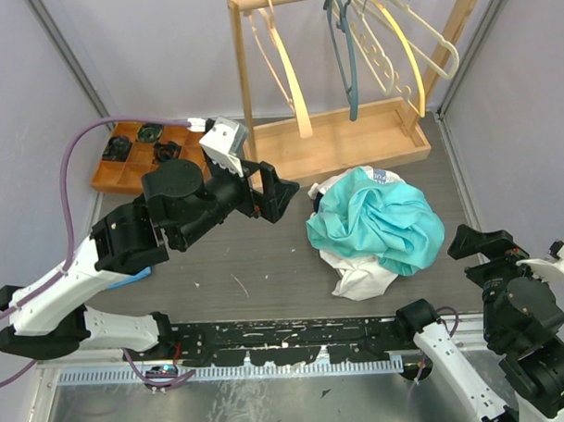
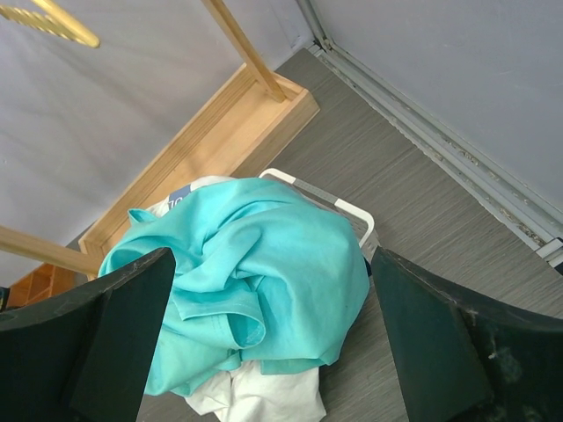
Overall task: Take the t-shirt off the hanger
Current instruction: Reset both arms
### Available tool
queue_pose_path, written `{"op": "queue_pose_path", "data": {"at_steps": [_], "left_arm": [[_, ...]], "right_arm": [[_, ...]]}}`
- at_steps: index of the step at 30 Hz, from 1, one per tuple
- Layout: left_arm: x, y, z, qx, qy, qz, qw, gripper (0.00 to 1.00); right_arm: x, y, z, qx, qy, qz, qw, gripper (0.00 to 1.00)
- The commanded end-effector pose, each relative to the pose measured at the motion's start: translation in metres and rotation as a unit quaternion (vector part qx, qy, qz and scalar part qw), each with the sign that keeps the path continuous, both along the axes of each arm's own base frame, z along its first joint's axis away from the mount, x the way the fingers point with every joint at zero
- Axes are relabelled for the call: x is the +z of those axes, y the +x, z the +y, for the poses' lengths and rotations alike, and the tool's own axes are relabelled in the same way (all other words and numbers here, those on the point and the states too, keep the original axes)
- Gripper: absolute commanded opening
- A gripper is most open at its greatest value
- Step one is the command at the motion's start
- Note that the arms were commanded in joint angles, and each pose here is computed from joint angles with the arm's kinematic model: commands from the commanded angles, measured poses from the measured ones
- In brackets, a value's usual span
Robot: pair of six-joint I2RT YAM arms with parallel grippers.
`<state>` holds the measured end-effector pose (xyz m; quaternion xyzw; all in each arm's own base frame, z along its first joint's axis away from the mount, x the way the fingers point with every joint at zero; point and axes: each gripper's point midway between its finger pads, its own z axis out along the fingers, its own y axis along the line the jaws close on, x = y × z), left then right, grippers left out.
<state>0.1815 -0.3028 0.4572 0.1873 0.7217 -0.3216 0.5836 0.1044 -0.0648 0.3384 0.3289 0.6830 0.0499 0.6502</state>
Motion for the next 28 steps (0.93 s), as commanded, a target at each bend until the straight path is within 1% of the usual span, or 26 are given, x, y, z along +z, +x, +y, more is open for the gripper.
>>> {"op": "queue_pose_path", "data": {"at_steps": [1, 28], "left_arm": [[0.0077, -0.0013, -0.0052, -0.006, -0.023, -0.004, 1.0, 0.98], [0.0032, -0.0036, -0.0005, -0.005, -0.028, 0.003, 1.0, 0.98]], "right_arm": [[0.0086, -0.0026, -0.0005, -0.001, 0.01, -0.017, 1.0, 1.0], [0.0102, -0.0029, 0.0005, 0.003, 0.012, -0.02, 1.0, 1.0]]}}
